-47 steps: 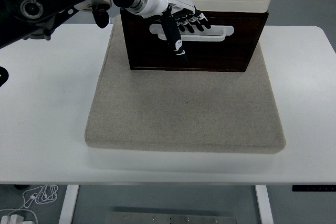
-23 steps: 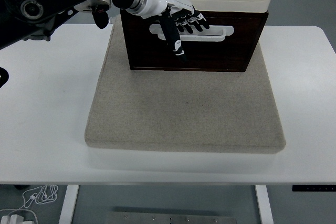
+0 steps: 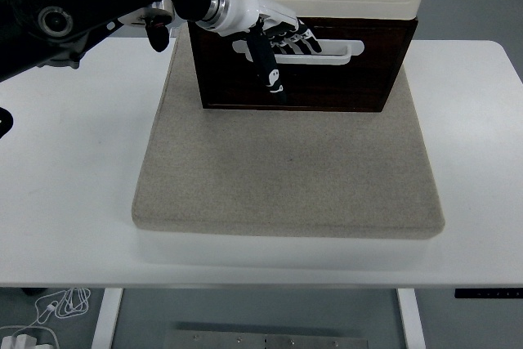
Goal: Open the drawer under the combination cabinet
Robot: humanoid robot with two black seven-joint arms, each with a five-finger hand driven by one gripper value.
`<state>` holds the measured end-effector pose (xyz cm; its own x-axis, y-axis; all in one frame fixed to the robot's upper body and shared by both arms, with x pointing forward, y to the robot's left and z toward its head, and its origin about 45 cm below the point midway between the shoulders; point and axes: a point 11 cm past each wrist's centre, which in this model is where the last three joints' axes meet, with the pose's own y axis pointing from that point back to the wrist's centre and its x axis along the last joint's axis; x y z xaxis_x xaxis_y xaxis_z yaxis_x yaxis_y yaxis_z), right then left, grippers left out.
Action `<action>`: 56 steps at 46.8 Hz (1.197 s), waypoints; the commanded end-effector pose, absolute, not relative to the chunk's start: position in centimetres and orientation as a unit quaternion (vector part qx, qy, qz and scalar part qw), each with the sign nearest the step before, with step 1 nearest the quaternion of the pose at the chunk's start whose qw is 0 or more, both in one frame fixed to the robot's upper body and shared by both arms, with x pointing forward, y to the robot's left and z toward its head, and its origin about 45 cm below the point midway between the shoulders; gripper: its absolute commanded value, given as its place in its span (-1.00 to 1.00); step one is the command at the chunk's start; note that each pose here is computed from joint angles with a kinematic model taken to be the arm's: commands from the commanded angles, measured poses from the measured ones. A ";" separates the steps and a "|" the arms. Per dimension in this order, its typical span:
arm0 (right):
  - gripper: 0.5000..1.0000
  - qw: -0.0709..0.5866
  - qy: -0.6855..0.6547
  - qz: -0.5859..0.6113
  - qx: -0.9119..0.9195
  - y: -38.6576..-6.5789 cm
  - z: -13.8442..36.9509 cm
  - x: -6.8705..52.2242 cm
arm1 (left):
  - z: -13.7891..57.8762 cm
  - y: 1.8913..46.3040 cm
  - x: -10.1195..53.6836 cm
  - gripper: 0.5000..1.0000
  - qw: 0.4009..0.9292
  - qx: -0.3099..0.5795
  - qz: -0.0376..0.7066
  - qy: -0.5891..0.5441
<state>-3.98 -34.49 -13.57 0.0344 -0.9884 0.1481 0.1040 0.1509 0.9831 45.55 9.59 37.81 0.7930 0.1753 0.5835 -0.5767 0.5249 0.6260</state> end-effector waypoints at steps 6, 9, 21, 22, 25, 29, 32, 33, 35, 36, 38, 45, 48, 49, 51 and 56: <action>0.71 0.569 -0.502 -0.480 0.440 -34.5 -13.6 -4.0 | 37.6 9.3 45.5 1.00 0.841 0.433 0.226 -0.233; 0.71 0.569 -0.502 -0.480 0.440 -34.5 -13.6 -4.0 | 37.4 8.9 45.4 1.00 0.842 0.433 0.222 -0.232; 0.71 0.569 -0.502 -0.480 0.440 -34.5 -13.6 -4.0 | 37.2 8.8 45.3 1.00 0.843 0.433 0.220 -0.231; 0.71 0.569 -0.502 -0.480 0.440 -34.5 -13.6 -4.0 | 37.2 8.8 45.3 1.00 0.843 0.433 0.220 -0.231; 0.71 0.569 -0.502 -0.480 0.440 -34.5 -13.6 -4.0 | 37.3 8.8 45.3 1.00 0.843 0.433 0.220 -0.232; 0.71 0.569 -0.502 -0.480 0.440 -34.5 -13.6 -4.0 | 37.2 8.5 45.2 1.00 0.844 0.432 0.217 -0.232; 0.71 0.569 -0.502 -0.480 0.440 -34.5 -13.6 -4.0 | 37.2 8.4 45.2 1.00 0.844 0.432 0.217 -0.233; 0.71 0.569 -0.502 -0.480 0.440 -34.5 -13.6 -4.0 | 37.2 8.4 45.2 1.00 0.844 0.432 0.217 -0.233; 0.71 0.569 -0.502 -0.480 0.440 -34.5 -13.6 -4.0 | 37.2 8.4 45.2 1.00 0.844 0.432 0.216 -0.233; 0.71 0.569 -0.502 -0.480 0.440 -34.5 -13.6 -4.0 | 37.2 8.4 45.2 1.00 0.844 0.432 0.215 -0.233; 0.71 0.569 -0.502 -0.480 0.440 -34.5 -13.6 -4.0 | 37.2 8.4 45.1 1.00 0.845 0.432 0.213 -0.232; 0.71 0.569 -0.502 -0.480 0.440 -34.5 -13.6 -4.0 | 37.1 8.3 45.0 1.00 0.845 0.433 0.210 -0.232; 0.71 0.569 -0.502 -0.480 0.440 -34.5 -13.6 -4.0 | 37.2 8.3 45.0 1.00 0.845 0.432 0.209 -0.233; 0.71 0.569 -0.502 -0.480 0.440 -34.5 -13.6 -4.0 | 37.2 8.3 45.0 1.00 0.846 0.432 0.208 -0.233; 0.71 0.569 -0.502 -0.480 0.440 -34.5 -13.6 -4.0 | 37.2 8.2 44.9 1.00 0.846 0.432 0.207 -0.233; 0.71 0.569 -0.502 -0.480 0.440 -34.5 -13.6 -4.0 | 37.3 8.1 44.8 1.00 0.848 0.432 0.202 -0.234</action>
<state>-3.98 -34.49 -13.57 0.0343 -0.9884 0.1481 0.1039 0.1509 0.9831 44.87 8.16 37.21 0.8067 0.1450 0.5729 -0.5491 0.5424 0.6359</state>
